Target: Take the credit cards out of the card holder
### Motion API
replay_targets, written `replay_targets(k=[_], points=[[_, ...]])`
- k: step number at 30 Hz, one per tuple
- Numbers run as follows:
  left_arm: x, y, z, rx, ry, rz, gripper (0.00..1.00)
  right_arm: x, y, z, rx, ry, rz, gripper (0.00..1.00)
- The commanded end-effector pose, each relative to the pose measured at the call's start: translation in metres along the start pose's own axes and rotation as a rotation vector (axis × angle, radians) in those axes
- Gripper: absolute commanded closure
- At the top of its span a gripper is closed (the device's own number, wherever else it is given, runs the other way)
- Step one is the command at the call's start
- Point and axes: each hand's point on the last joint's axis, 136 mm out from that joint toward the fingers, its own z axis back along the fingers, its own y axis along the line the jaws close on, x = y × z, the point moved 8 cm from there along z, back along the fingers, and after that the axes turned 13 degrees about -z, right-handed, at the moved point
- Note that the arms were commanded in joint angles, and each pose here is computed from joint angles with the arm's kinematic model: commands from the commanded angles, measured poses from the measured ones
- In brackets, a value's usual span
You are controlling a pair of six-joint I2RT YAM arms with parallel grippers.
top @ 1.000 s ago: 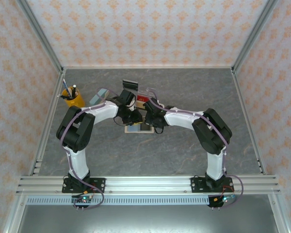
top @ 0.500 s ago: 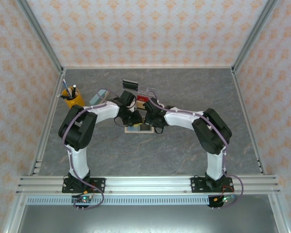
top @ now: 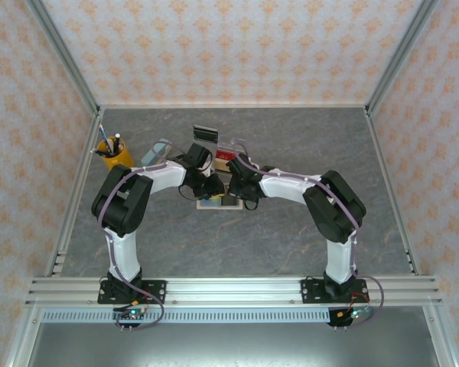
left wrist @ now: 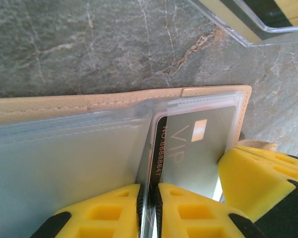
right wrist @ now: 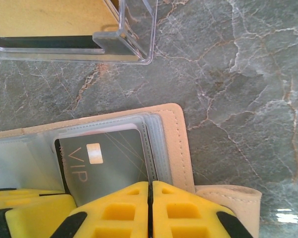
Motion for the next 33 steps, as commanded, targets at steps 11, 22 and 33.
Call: replay_targets(k=[11, 22, 33], points=[[0.003, -0.004, 0.001, -0.138, -0.024, -0.029, 0.79, -0.012, -0.011, -0.016, -0.044, 0.069, 0.001, 0.91], [0.004, -0.009, 0.016, -0.256, -0.054, -0.036, 0.84, -0.011, -0.014, -0.017, -0.073, 0.06, 0.006, 0.91], [0.002, 0.004, 0.018, -0.161, -0.049, -0.025, 0.96, -0.01, -0.015, -0.013, -0.079, 0.044, 0.007, 0.91]])
